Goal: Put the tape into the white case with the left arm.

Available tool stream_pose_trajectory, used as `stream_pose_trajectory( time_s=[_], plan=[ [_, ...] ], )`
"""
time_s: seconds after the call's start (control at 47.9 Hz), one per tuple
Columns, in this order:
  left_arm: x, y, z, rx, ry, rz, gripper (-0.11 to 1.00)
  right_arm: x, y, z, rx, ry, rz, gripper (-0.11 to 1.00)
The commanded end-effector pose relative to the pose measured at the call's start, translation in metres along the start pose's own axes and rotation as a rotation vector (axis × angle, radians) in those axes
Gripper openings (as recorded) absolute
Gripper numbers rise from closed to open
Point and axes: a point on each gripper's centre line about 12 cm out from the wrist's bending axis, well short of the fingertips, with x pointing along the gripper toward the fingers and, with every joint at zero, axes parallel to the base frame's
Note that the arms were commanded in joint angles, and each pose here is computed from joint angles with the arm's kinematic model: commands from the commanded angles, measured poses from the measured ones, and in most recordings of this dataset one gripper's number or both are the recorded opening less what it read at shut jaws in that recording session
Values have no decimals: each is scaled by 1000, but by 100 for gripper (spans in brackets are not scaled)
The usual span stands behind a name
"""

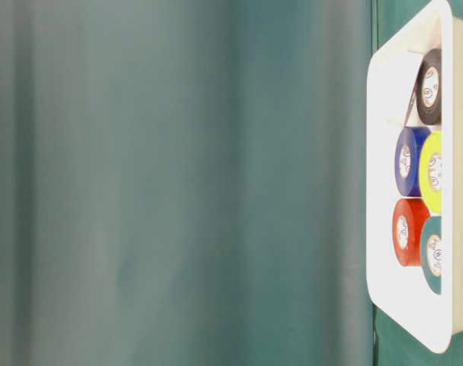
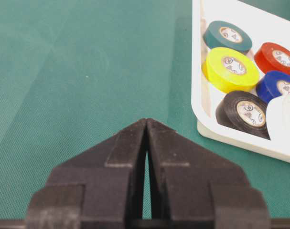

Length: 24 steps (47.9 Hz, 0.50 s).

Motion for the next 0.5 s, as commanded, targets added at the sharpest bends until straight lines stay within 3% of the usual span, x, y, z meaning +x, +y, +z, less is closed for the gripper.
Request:
stream_pose_trajectory(
  time_s=[0.0, 0.48],
  plan=[
    [1, 1, 4, -2, -12, 3, 90, 1, 0, 2, -4, -8, 1, -9],
    [1, 1, 4, -1, -14, 4, 90, 1, 0, 2, -3, -8, 1, -9]
  ],
)
